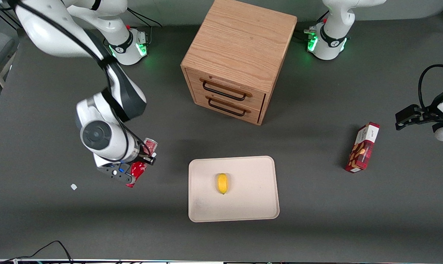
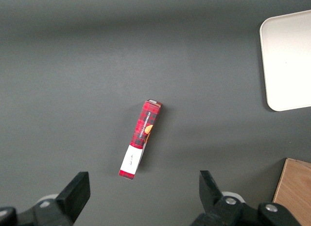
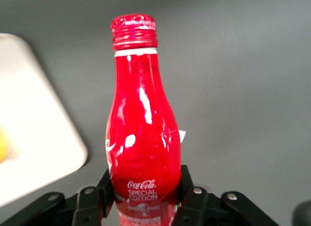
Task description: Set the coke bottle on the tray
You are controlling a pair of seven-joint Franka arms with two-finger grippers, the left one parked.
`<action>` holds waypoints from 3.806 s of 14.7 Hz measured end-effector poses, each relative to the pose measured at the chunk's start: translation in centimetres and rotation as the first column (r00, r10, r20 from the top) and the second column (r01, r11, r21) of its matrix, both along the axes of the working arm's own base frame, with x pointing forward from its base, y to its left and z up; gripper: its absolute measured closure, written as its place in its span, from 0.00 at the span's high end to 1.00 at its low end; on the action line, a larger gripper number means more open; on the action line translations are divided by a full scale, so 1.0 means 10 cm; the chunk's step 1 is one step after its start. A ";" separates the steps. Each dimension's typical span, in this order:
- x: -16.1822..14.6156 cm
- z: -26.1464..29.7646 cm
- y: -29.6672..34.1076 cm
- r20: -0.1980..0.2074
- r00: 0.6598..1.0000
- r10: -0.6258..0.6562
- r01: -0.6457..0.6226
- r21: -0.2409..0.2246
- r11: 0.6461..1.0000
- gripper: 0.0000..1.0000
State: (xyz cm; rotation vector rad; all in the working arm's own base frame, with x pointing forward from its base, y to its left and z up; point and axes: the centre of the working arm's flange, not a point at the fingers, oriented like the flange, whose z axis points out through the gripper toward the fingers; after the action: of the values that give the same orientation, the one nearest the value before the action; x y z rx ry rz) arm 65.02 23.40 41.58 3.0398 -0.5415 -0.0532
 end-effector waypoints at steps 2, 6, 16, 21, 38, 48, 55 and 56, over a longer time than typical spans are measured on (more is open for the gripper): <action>0.04 0.55 0.15 0.066 0.992 0.108 -0.111 0.046 0.993 0.54; 0.14 0.66 0.75 0.131 0.968 0.212 -0.234 0.180 0.955 0.54; 0.51 -1.82 1.08 0.040 0.985 0.171 -0.175 0.309 0.935 0.54; 0.45 -2.03 1.23 0.054 0.982 0.182 -0.190 0.303 0.934 0.54; 0.56 -1.14 1.06 0.085 0.975 0.207 -0.220 0.194 0.956 1.00; -0.34 2.27 -0.77 0.024 0.968 0.248 -0.248 0.005 0.969 1.00; -1.25 2.26 -2.04 0.035 0.976 0.216 -0.218 0.062 0.974 1.00; -1.34 2.12 -1.99 0.025 0.974 0.224 -0.225 0.062 0.972 1.00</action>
State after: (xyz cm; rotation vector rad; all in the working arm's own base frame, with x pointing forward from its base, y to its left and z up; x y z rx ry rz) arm 51.66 3.49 62.82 3.1447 -0.1970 -0.0350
